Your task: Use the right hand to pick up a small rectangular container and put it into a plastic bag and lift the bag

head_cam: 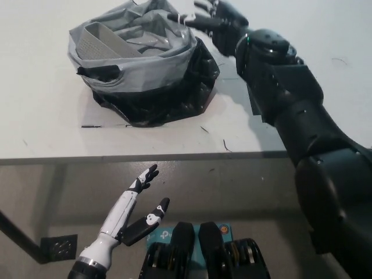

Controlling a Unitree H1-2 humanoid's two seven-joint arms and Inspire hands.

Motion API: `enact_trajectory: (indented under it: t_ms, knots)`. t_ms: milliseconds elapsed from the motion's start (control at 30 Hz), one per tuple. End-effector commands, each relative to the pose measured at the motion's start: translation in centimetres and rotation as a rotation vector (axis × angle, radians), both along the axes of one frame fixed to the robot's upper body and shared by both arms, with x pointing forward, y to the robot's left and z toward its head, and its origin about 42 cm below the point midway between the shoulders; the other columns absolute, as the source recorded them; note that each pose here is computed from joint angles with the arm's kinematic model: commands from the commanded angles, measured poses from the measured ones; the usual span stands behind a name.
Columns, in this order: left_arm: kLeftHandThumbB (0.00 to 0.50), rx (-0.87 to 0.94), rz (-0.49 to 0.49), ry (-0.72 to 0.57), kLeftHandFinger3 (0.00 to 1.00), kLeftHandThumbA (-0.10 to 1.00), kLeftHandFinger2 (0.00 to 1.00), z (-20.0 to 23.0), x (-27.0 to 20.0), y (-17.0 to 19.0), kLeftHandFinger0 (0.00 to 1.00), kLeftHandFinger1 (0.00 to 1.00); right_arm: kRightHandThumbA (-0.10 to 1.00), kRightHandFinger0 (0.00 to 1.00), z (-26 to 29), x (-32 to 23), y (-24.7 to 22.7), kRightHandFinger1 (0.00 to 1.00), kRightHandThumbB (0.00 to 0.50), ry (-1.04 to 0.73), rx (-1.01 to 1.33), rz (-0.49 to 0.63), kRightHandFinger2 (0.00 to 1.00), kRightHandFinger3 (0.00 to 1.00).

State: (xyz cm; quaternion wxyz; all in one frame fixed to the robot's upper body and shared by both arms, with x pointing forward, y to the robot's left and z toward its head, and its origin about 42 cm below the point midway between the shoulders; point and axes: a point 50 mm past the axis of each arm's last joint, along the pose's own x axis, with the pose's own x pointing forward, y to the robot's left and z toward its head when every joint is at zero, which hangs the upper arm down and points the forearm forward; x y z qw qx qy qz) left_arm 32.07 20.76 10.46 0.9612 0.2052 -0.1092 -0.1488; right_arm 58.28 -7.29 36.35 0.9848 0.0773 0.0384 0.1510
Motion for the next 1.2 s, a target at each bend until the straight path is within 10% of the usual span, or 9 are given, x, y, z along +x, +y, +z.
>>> enact_trajectory:
  t_ms: [0, 300, 633, 1000, 1067, 1167]
  knots:
    - [0.234, 0.011, -0.022, -0.055, 1.00, 0.59, 1.00, 1.3, 0.8, -0.1, 1.00, 1.00, 0.85, 1.00, 7.4, -0.3, 0.2, 1.00, 0.495, -0.254, -0.126, -0.034, 1.00, 1.00]
    - [0.235, -0.007, -0.029, -0.058, 1.00, 0.59, 1.00, 1.8, 1.3, -0.4, 1.00, 1.00, 0.98, 1.00, 11.6, -3.5, -3.0, 1.00, 0.500, -0.546, -0.478, -0.170, 1.00, 1.00]
    - [0.196, -0.013, -0.004, -0.181, 1.00, 0.86, 1.00, 6.9, 6.8, 0.6, 1.00, 1.00, 1.00, 1.00, 20.6, -21.4, -11.9, 1.00, 0.414, -1.319, -0.563, -0.345, 1.00, 1.00]
    - [0.163, -0.034, 0.006, -0.253, 1.00, 0.91, 1.00, 10.8, 9.1, 0.0, 1.00, 1.00, 1.00, 1.00, 14.2, -36.6, -16.5, 1.00, 0.361, -1.677, -0.399, -0.311, 1.00, 1.00]
    - [0.146, -0.023, 0.002, -0.268, 1.00, 0.93, 1.00, 11.2, 9.5, 0.0, 1.00, 1.00, 0.93, 1.00, 11.9, -37.0, -16.5, 1.00, 0.441, -1.698, -0.353, -0.256, 1.00, 1.00]
    - [0.156, -0.025, -0.001, -0.275, 1.00, 0.95, 1.00, 11.5, 9.8, -0.1, 1.00, 1.00, 0.90, 1.00, 8.1, -37.8, -15.6, 1.00, 0.417, -1.728, -0.253, -0.327, 1.00, 1.00]
